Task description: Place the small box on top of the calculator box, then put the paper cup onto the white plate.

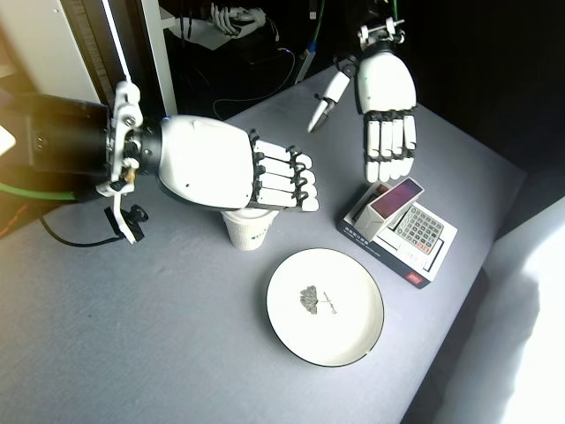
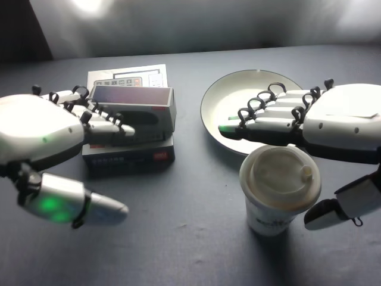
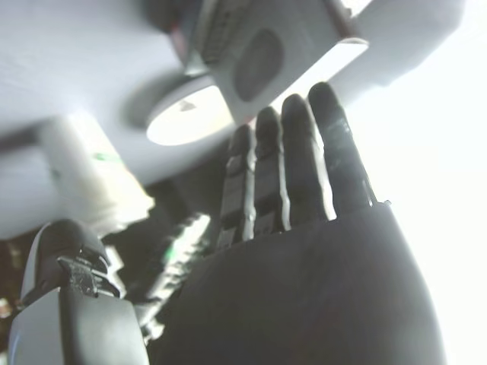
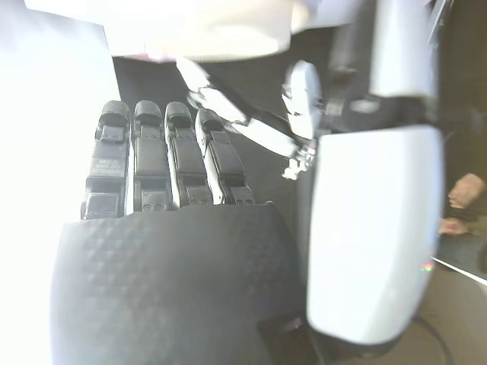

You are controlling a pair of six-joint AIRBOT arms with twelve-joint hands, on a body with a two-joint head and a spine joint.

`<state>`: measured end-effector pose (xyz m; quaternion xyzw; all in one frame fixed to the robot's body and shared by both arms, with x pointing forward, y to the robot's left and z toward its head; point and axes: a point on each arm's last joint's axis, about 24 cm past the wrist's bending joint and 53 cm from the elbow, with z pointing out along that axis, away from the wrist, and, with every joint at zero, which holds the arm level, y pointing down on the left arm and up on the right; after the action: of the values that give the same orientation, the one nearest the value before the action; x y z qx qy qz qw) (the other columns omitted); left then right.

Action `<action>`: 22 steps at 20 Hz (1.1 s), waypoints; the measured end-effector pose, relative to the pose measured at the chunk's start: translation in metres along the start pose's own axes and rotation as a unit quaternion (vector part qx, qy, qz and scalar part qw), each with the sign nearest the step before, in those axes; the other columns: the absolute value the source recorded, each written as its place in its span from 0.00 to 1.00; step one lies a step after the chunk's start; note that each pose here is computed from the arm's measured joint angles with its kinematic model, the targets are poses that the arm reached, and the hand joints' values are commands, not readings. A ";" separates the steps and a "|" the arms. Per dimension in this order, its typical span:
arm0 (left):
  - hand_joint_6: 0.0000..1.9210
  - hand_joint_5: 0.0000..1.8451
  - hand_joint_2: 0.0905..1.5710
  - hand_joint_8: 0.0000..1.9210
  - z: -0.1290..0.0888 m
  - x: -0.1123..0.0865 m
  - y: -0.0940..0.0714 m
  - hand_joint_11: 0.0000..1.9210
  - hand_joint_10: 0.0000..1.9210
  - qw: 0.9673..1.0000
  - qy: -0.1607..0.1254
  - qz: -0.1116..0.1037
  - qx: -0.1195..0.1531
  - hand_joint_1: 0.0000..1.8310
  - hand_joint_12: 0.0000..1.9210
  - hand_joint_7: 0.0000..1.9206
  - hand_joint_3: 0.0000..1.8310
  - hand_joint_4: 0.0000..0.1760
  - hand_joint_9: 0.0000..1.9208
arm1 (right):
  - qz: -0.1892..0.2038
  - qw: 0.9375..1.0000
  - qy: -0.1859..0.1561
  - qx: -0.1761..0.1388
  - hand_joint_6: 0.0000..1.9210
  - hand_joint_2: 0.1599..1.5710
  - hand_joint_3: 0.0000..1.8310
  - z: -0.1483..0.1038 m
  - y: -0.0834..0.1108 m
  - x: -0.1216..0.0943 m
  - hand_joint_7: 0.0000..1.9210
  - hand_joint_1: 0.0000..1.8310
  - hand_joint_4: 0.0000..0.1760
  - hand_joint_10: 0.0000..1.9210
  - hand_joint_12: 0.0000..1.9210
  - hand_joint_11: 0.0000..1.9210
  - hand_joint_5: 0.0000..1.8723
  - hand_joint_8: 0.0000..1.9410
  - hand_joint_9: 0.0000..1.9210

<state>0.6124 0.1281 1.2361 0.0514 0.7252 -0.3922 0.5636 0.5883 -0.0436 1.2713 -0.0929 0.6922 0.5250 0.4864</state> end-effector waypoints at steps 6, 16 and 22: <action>0.00 0.15 0.62 0.00 -0.023 0.026 -0.020 0.00 0.00 0.997 0.043 0.028 0.052 0.08 0.32 0.16 0.00 0.00 0.14 | -0.008 1.000 0.014 0.003 0.00 0.47 0.00 0.003 -0.002 0.006 0.00 0.58 0.00 0.00 0.02 0.02 0.00 0.00 0.00; 0.00 0.17 0.64 0.00 -0.032 0.048 -0.032 0.00 0.00 0.992 0.078 0.047 0.090 0.08 0.35 0.18 0.00 0.00 0.17 | 0.016 0.999 0.030 -0.005 0.00 0.52 0.01 0.018 -0.007 0.013 0.00 0.69 0.00 0.00 0.06 0.00 0.00 0.00 0.00; 0.00 0.17 0.66 0.00 -0.037 0.055 -0.040 0.00 0.00 0.989 0.082 0.053 0.114 0.08 0.35 0.18 0.00 0.00 0.16 | 0.028 0.999 0.044 -0.010 0.00 0.55 0.00 0.026 -0.009 0.022 0.00 0.67 0.00 0.00 0.35 0.00 0.00 0.00 0.00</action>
<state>0.5433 0.1033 1.2120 0.1854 0.7158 -0.4366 0.5125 0.5978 -0.0173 1.2489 -0.1014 0.7101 0.5406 0.4396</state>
